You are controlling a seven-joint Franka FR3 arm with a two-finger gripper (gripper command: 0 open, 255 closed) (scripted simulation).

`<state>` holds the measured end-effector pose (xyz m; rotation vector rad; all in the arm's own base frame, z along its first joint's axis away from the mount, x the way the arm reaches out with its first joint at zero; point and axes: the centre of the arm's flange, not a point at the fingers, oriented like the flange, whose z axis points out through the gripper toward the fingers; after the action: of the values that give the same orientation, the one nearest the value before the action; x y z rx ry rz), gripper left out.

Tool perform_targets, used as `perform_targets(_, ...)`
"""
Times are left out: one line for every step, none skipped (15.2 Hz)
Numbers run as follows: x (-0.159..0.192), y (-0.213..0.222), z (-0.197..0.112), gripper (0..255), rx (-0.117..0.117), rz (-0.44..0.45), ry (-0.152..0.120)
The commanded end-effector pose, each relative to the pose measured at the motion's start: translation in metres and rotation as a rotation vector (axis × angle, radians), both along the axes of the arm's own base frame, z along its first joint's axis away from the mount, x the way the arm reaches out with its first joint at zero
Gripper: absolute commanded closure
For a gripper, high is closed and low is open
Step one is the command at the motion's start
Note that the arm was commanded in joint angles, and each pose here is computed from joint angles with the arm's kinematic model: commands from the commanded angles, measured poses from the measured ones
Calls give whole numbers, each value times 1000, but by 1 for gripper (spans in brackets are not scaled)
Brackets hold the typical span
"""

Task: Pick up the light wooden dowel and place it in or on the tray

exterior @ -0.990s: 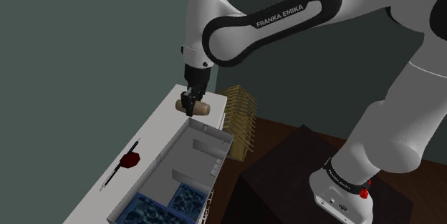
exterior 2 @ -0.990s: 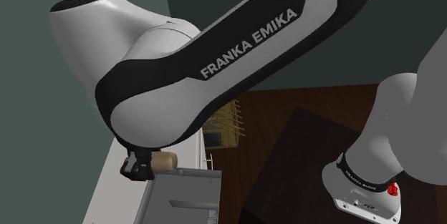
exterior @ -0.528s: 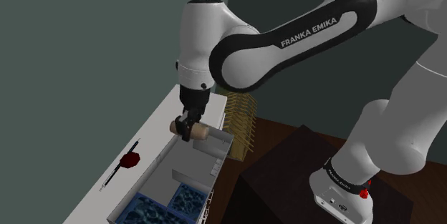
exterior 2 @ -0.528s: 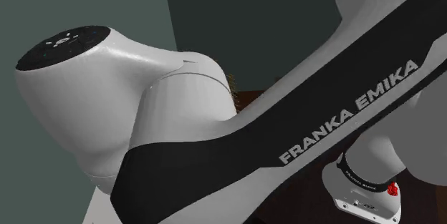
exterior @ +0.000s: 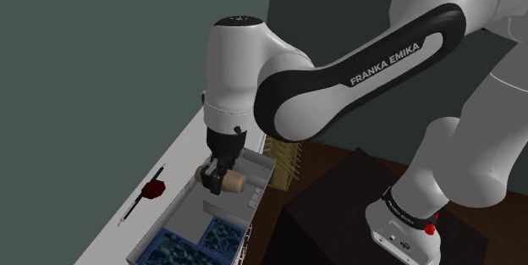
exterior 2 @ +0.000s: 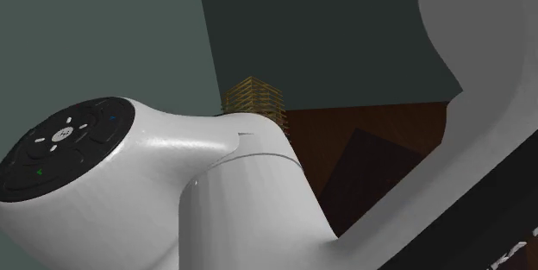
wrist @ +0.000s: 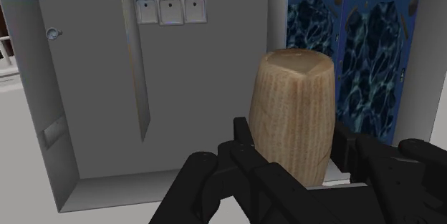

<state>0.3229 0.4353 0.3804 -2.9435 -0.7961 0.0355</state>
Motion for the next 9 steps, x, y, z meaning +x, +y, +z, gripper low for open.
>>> perform_targets(-1,1,-10,255,0,-1,0)
perform_targets(-1,1,-15,255,0,-1,0)
perform_targets(-1,1,-20,255,0,-1,0)
perform_targets(-1,1,-26,255,0,-1,0)
perform_targets(-1,1,-31,255,0,-1,0)
perform_targets(-1,1,-36,255,0,-1,0)
perform_targets(-1,1,-41,255,0,-1,0)
perform_targets(-1,1,-47,255,0,-1,0)
perform_targets(-1,1,-52,255,0,-1,0)
